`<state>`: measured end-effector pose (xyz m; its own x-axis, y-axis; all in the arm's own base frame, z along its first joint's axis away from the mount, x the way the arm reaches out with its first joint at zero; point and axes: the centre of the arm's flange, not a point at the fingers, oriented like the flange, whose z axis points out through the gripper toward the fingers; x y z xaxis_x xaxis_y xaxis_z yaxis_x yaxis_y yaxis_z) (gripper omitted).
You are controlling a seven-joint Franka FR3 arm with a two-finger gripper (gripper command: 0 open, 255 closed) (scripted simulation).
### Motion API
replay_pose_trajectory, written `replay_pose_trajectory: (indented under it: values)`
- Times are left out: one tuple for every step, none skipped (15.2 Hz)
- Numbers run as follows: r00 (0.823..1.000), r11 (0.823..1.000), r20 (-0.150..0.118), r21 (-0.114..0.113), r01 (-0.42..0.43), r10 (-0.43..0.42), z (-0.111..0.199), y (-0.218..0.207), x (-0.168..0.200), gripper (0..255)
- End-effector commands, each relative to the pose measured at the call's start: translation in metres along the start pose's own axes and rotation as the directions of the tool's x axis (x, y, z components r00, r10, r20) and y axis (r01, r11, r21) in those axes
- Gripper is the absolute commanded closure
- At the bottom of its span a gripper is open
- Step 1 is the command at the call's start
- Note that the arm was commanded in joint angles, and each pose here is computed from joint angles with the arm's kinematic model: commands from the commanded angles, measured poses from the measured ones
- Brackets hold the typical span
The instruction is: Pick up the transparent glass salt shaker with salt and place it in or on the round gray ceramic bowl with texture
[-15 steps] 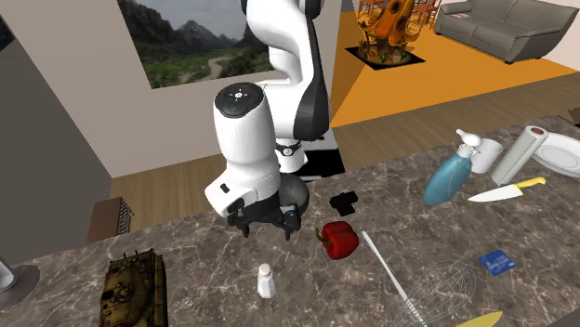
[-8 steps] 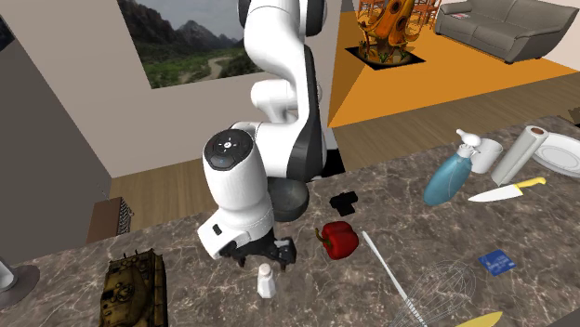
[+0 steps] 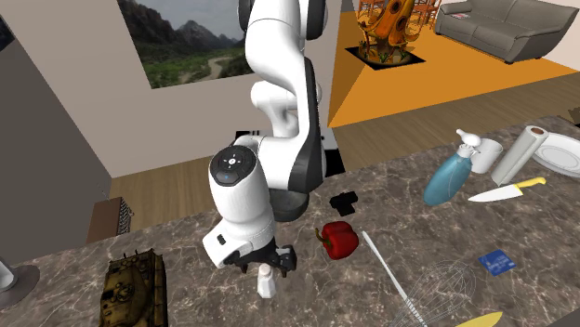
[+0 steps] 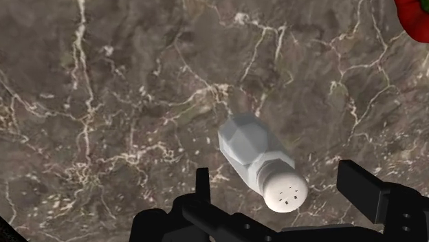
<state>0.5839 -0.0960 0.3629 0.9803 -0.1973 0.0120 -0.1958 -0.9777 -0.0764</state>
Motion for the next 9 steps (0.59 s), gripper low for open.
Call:
replay_pose_trajectory:
  values:
    - [1.0, 1.0, 0.0, 0.0, 0.0, 0.0, 0.0005, -0.0001, 0.0002, 0]
    - [1.0, 1.0, 0.0, 0.0, 0.0, 0.0, 0.0005, -0.0001, 0.0002, 0]
    - [1.0, 1.0, 0.0, 0.0, 0.0, 0.0, 0.0005, -0.0001, 0.0002, 0]
    - [1.0, 1.0, 0.0, 0.0, 0.0, 0.0, 0.0004, -0.0001, 0.0002, 0]
    - [1.0, 1.0, 0.0, 0.0, 0.0, 0.0, 0.0004, -0.0001, 0.0002, 255]
    - [1.0, 1.0, 0.0, 0.0, 0.0, 0.0, 0.0004, -0.0001, 0.0002, 255]
    - [1.0, 1.0, 0.0, 0.0, 0.0, 0.0, 0.0004, -0.0001, 0.0002, 255]
    - [1.0, 1.0, 0.0, 0.0, 0.0, 0.0, 0.0004, -0.0001, 0.0002, 255]
    - [1.0, 1.0, 0.0, 0.0, 0.0, 0.0, 0.0005, -0.0001, 0.0002, 255]
